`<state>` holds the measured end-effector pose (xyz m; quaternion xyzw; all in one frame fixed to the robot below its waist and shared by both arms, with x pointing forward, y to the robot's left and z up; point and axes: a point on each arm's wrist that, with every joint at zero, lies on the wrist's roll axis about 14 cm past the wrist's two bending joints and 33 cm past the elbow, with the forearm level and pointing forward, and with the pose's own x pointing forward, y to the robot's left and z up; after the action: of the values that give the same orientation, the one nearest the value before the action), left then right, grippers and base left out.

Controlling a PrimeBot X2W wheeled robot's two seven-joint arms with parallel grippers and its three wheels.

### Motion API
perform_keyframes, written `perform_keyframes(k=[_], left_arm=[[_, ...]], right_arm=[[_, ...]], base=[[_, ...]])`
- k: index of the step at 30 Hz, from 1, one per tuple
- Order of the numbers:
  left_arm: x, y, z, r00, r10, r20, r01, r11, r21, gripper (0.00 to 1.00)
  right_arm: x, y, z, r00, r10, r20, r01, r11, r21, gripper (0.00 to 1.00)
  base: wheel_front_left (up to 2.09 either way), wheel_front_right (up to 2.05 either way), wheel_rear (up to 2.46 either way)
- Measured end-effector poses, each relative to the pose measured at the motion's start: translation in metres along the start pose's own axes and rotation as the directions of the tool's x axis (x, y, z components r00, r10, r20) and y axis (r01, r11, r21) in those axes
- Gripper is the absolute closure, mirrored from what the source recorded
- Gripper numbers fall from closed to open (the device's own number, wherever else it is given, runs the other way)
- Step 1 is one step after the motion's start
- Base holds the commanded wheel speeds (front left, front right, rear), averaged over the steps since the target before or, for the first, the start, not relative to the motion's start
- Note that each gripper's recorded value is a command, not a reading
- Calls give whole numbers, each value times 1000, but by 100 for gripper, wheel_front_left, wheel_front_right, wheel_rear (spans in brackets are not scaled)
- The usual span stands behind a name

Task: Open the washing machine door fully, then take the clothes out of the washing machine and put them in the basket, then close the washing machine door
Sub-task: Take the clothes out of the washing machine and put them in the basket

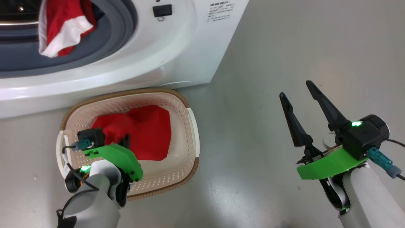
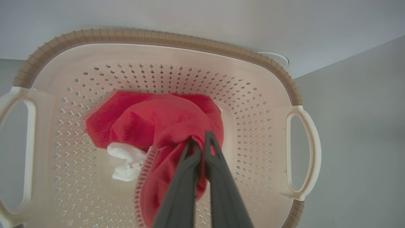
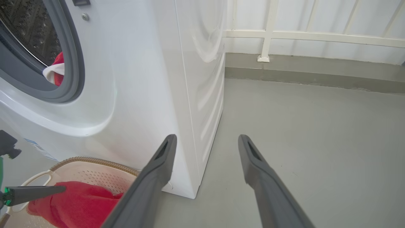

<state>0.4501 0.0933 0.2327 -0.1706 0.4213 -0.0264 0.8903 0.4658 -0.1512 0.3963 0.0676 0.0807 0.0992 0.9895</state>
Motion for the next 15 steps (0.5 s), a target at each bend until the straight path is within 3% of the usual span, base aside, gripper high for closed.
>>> perform_keyframes(k=[9, 13, 14, 15], left_arm=[[10, -3, -19, 997, -14, -70, 12, 1000, -21, 100], [8, -8, -11, 999, -30, -30, 29, 999, -12, 40], [7, -9, -6, 999, -35, -13, 35, 999, -10, 7], [6, -11, -2, 999, -43, 4, 43, 999, -20, 0]], right_arm=[[4, -6, -8, 1000, -11, -17, 11, 1000, 3, 0], [4, -6, -5, 1000, -11, -11, 11, 1000, 2, 0], [4, -5, -3, 1000, -10, -6, 10, 1000, 1, 0], [4, -5, -1, 1000, -10, -1, 10, 1000, 1, 0]], base=[[0, 0, 0], [0, 0, 0], [0, 0, 0], [0, 0, 0]])
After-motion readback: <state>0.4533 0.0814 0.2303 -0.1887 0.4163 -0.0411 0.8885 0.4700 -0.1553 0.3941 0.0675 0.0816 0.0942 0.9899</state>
